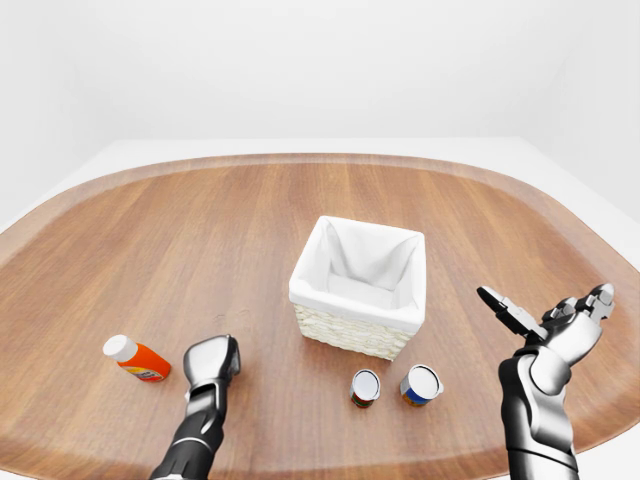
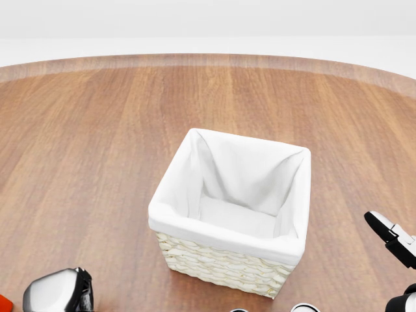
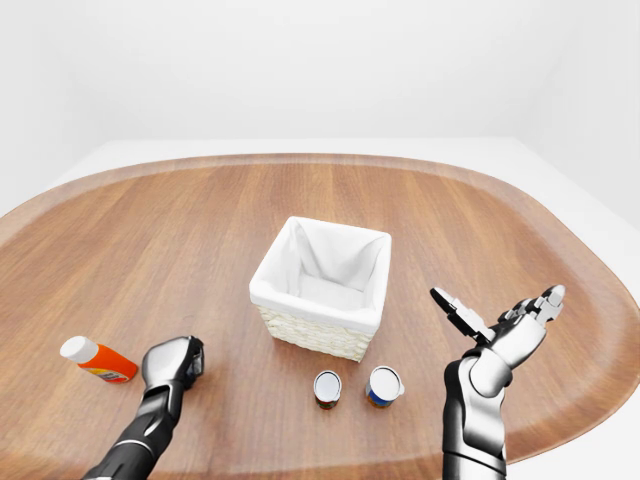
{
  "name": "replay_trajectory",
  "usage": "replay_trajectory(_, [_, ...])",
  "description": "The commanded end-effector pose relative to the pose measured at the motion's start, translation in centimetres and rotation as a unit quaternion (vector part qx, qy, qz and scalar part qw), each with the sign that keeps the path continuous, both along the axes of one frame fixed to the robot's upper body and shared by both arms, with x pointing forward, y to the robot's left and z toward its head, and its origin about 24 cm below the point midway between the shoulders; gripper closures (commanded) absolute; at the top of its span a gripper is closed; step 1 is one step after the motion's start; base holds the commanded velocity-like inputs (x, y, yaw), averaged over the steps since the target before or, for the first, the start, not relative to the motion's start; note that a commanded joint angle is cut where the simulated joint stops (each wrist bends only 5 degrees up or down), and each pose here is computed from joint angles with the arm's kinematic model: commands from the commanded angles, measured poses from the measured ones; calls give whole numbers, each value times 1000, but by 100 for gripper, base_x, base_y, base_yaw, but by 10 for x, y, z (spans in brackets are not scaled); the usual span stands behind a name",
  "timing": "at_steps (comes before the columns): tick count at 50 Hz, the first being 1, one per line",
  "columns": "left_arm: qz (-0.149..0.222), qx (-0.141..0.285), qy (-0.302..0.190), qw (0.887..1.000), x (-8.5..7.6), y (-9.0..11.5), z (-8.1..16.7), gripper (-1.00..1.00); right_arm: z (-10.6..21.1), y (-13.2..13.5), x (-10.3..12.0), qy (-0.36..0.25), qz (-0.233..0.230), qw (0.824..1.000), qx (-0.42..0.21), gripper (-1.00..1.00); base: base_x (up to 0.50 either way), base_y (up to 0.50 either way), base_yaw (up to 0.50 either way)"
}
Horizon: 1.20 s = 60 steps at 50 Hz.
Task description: Pick up the alphabet soup and the cream cheese box, and put them in the basket.
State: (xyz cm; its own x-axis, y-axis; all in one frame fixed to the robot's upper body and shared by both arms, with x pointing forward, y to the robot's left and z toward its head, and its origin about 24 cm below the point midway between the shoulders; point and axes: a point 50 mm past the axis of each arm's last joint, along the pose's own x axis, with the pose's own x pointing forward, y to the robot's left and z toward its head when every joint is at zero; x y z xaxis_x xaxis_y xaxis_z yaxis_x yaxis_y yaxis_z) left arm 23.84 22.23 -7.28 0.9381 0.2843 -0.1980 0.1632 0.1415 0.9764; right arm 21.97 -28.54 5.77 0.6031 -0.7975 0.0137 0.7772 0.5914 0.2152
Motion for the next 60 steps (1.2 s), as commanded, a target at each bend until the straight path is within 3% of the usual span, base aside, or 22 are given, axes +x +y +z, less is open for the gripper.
replay_trajectory(1, [-4,17,-29,999,0,5,10,100,1,0,0,-1,1,1000,0,-100,0,0,0])
replay_trajectory(10, [-17,24,-75,997,4,1,26,100,0,0,0,-1,0,1000,0,-100,0,0,0])
replay_trajectory(15, [-24,34,-132,990,3,0,48,100,1,0,0,-1,1,1000,0,-100,0,0,0])
replay_trajectory(30, [11,-1,-167,986,12,6,65,100,-1,0,1,0,-1,1000,0,-100,0,0,0])
replay_trajectory(39, [13,-5,-210,978,18,5,80,100,-1,0,1,1,0,1000,0,-100,0,0,0])
replay_trajectory(46, [33,-35,-238,970,23,7,90,100,1,0,-1,0,1,1000,0,-100,0,0,0])
replay_trajectory(60, [4,-41,-272,961,41,-6,113,100,0,0,0,-1,0,1000,1,-100,0,0,0])
